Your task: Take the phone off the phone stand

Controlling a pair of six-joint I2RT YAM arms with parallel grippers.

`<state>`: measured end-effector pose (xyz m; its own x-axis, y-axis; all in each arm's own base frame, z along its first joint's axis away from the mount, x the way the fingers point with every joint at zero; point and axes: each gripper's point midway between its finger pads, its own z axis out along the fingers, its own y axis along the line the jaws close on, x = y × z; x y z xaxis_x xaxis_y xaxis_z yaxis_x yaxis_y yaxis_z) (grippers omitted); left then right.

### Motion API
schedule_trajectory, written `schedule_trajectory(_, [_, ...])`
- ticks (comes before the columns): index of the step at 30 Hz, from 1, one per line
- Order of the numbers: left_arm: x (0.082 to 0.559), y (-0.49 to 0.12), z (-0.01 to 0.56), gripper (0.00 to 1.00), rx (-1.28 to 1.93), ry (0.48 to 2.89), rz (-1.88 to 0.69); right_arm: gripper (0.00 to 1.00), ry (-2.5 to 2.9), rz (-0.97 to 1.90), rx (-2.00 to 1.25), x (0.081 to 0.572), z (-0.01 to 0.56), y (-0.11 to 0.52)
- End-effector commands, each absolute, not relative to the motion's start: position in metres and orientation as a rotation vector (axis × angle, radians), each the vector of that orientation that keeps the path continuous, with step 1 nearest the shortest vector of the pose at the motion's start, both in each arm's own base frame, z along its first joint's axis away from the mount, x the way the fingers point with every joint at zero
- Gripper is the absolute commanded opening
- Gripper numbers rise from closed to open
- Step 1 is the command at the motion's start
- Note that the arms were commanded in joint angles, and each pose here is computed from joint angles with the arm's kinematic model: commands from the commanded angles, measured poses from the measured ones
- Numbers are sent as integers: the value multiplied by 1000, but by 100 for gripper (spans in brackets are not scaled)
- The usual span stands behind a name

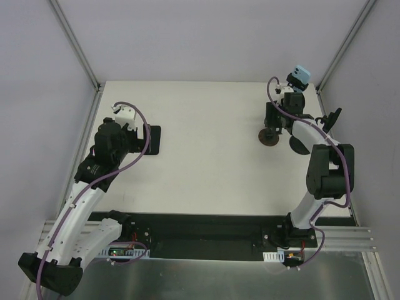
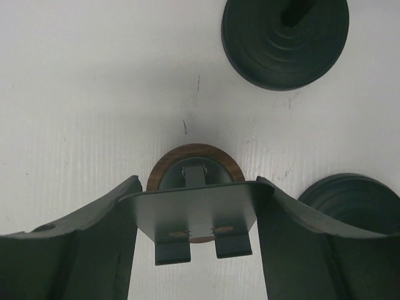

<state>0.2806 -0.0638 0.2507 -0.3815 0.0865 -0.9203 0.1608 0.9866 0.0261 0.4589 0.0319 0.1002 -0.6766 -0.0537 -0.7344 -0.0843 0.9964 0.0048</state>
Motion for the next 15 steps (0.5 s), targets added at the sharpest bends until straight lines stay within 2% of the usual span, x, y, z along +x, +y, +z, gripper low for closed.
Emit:
schedule_trajectory(1, [287, -56, 251, 99, 156, 1947, -34, 50, 2253, 152, -144, 477, 122, 53])
schedule_trajectory(3, [288, -57, 250, 99, 159, 1950, -34, 39, 2228, 161, -166, 488, 131, 63])
schedule_trajectory(10, [289, -51, 247, 99, 149, 1957, 3, 36, 2126, 192, -214, 546, 163, 110])
schedule_trajectory(12, [290, -49, 244, 99, 147, 1967, 18, 36, 2137, 204, -232, 560, 151, 127])
schedule_trajectory(14, [291, -48, 243, 99, 146, 1973, 26, 36, 2084, 212, -242, 580, 171, 143])
schedule_trajectory(15, [292, -48, 240, 99, 148, 1983, 31, 36, 2099, 217, -250, 587, 159, 149])
